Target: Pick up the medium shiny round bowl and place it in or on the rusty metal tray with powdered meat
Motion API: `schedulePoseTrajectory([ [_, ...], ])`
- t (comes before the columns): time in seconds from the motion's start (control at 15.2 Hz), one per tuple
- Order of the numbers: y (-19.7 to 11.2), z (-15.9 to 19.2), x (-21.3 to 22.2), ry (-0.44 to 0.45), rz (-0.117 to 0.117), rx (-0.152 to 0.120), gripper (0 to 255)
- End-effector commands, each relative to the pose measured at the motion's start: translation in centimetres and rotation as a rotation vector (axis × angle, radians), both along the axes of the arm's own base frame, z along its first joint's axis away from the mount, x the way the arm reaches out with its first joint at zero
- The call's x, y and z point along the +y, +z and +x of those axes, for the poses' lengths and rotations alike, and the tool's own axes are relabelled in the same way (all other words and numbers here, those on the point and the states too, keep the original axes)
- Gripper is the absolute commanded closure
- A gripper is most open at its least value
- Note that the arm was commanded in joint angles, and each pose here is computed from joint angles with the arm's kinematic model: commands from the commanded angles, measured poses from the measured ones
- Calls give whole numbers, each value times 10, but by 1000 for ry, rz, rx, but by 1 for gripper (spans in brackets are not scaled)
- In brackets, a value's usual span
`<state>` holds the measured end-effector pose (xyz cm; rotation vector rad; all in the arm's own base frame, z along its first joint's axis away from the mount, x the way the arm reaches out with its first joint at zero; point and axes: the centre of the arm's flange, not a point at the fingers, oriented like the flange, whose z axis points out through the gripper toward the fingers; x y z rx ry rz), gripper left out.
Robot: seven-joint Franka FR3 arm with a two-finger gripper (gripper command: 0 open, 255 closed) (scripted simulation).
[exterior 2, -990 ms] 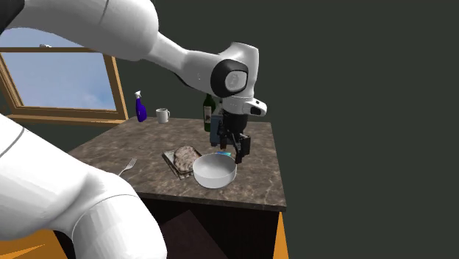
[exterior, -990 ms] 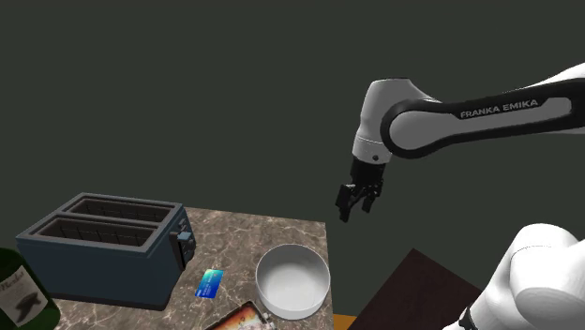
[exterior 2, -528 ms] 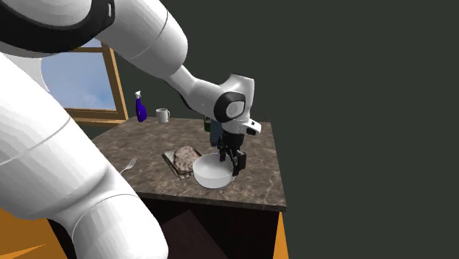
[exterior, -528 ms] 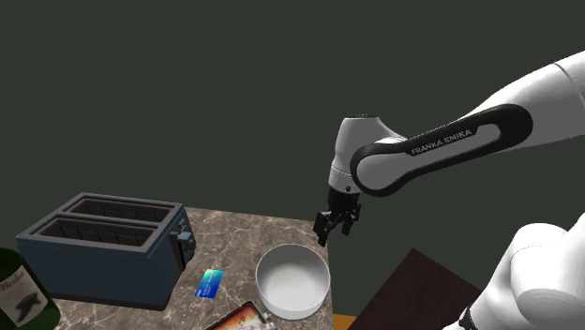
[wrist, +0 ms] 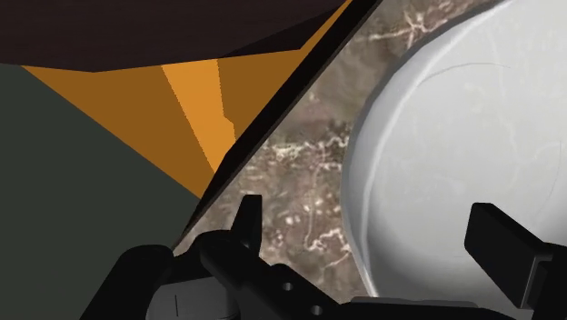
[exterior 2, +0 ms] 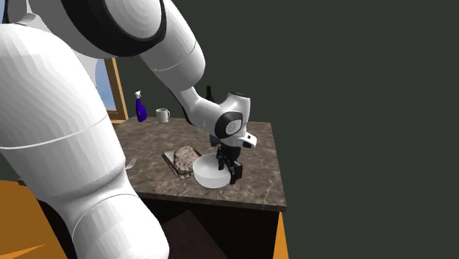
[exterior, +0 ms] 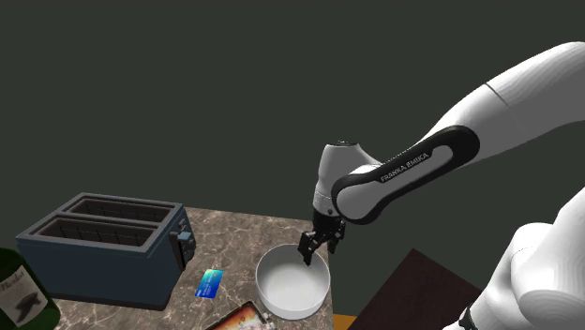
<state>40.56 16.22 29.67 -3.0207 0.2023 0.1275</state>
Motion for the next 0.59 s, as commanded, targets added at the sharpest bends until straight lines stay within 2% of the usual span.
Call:
schedulePoseTrajectory([
  [0.0,-10,0,1,0,0,-1,0],
  [0.13,-24,-1,3,0,0,-1,0],
  [0.53,-24,-1,3,0,0,-1,0],
])
